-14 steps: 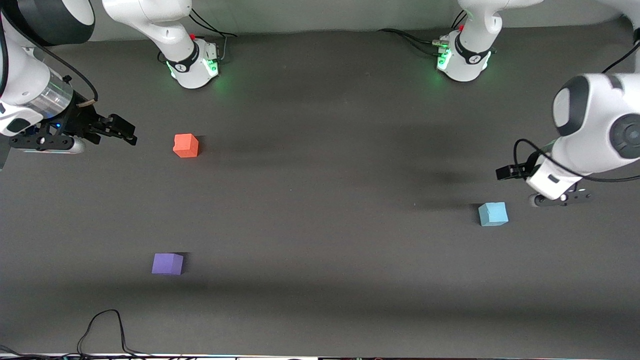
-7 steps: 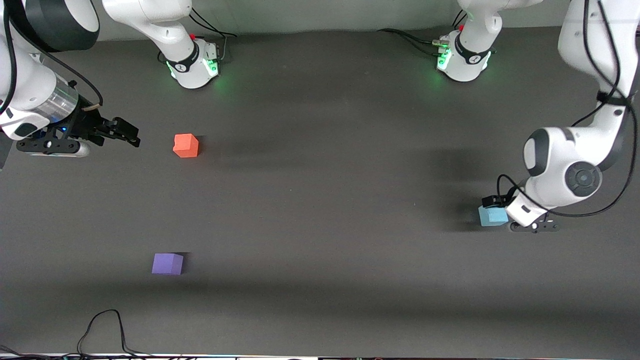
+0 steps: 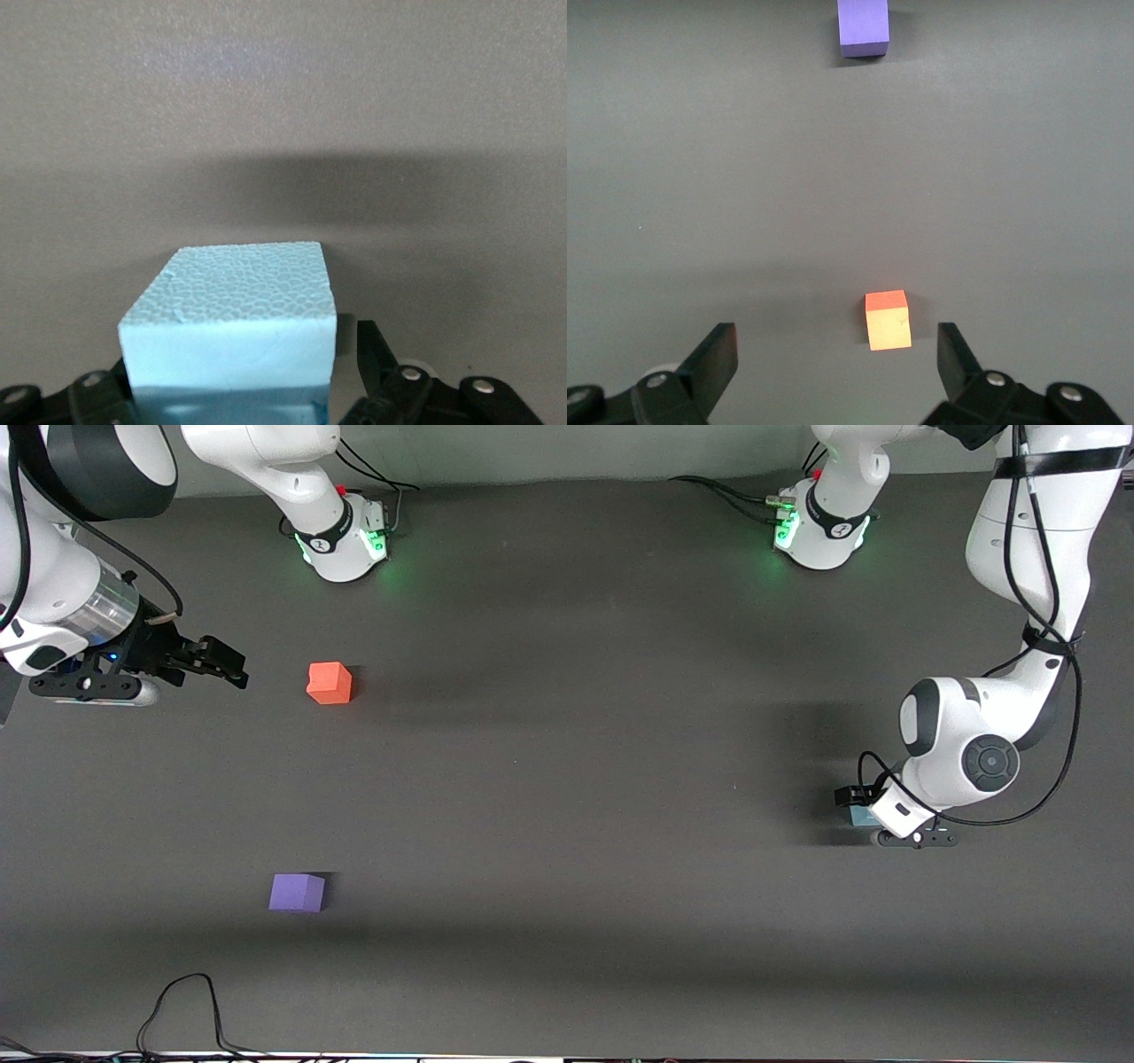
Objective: Place blue block between orange and purple blocks
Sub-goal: 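Lower the left gripper onto the light blue cube and close it, then lift the light blue cube with the left gripper toward the table middle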
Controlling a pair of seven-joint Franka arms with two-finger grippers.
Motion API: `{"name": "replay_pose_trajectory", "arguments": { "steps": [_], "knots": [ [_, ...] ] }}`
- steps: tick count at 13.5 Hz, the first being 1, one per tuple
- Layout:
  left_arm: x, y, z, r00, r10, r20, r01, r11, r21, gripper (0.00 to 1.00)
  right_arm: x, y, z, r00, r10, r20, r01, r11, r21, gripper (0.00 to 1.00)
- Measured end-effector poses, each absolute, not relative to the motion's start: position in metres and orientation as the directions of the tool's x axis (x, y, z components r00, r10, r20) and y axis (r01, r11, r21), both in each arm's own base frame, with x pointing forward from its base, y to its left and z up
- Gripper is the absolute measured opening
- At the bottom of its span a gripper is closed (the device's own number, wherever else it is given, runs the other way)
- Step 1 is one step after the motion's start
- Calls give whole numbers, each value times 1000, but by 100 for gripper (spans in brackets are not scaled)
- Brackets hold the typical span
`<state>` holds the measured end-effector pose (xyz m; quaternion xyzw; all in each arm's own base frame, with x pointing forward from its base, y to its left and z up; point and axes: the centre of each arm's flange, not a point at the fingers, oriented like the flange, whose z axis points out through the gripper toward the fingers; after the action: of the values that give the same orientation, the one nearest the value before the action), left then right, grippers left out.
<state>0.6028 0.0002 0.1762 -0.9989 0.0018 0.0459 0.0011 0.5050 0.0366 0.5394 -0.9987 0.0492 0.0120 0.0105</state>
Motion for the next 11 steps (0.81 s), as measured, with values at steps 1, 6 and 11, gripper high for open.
{"name": "replay_pose_trajectory", "arguments": {
  "steps": [1, 6, 11],
  "knots": [
    [606, 0, 180, 996, -4, -85, -4, -1000, -2, 85, 505, 36, 539, 995, -100, -25, -100, -995, -20, 100],
    [603, -5, 302, 984, 19, -179, 13, -999, -34, 56, 505, 29, 539, 993, -112, -26, -112, -993, -22, 100],
    [529, -7, 494, 983, 45, -176, 32, -997, -76, 56, 505, 29, 540, 993, -112, -25, -112, -993, -22, 100]
  ]
}}
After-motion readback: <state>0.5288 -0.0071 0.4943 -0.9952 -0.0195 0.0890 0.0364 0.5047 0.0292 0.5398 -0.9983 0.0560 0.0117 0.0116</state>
